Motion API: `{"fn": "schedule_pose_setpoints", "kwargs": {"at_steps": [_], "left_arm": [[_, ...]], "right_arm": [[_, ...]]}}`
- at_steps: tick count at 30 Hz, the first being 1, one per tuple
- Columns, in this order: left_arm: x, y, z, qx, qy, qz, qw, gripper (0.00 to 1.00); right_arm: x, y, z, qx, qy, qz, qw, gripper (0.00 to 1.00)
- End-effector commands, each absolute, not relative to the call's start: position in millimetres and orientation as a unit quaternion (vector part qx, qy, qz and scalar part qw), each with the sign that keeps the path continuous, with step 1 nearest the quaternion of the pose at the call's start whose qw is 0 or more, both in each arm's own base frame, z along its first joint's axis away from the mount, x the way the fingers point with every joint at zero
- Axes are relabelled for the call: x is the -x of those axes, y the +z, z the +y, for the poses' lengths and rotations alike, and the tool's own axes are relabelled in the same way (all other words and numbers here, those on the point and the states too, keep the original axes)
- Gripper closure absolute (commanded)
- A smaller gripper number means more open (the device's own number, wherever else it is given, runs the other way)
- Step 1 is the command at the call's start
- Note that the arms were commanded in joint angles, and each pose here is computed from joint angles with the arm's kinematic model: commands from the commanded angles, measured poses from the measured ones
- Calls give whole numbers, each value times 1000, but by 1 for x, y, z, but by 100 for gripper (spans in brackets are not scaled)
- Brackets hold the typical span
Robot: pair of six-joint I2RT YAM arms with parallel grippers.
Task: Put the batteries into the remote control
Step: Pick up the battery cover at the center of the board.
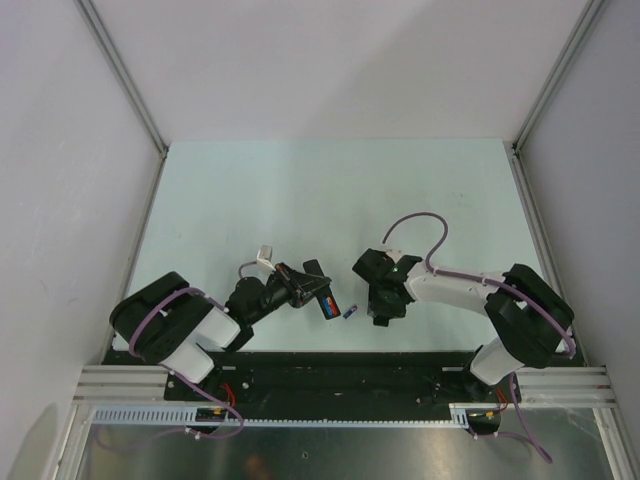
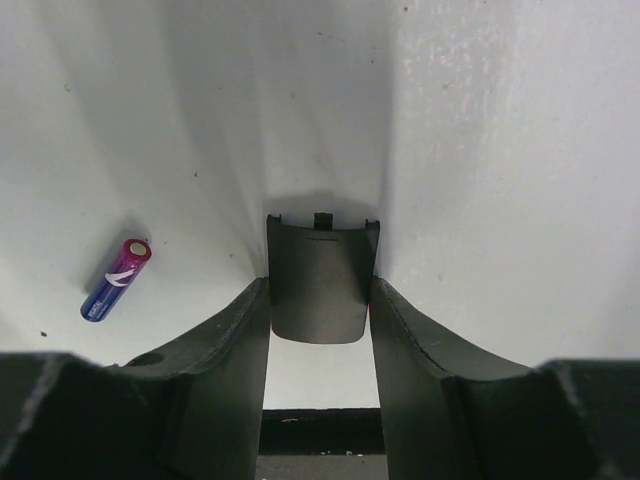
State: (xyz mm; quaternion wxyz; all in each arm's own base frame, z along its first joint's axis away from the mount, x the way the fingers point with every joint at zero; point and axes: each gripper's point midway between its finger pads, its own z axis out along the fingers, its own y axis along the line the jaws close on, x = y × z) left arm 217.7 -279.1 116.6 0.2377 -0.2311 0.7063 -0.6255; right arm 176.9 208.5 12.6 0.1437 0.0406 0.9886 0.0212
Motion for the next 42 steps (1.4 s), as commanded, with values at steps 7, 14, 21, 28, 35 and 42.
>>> {"fn": "schedule_pose_setpoints", "kwargs": {"at_steps": [7,14,21,28,35,42], "left_arm": [[-213,210,-278,166,-738,581,301,99],[-216,210,-278,169,-737,579,305,100],[-222,219,-280,165,-741,569,315,100],[-231,227,-286,156,-744,561,328,100],[-235,222,-291,153,-740,567,327,100],[-235,211,-282,160,-730,578,328,100]], "right_arm": [[-144,-22,190,-36,7,996,82,78],[-168,17,197,-37,51,985,164,90],[-186,63,191,-15,82,966,244,97],[-188,114,191,69,134,934,323,100],[-191,182,182,130,167,866,454,100],[-187,233,195,195,231,766,567,100]]}}
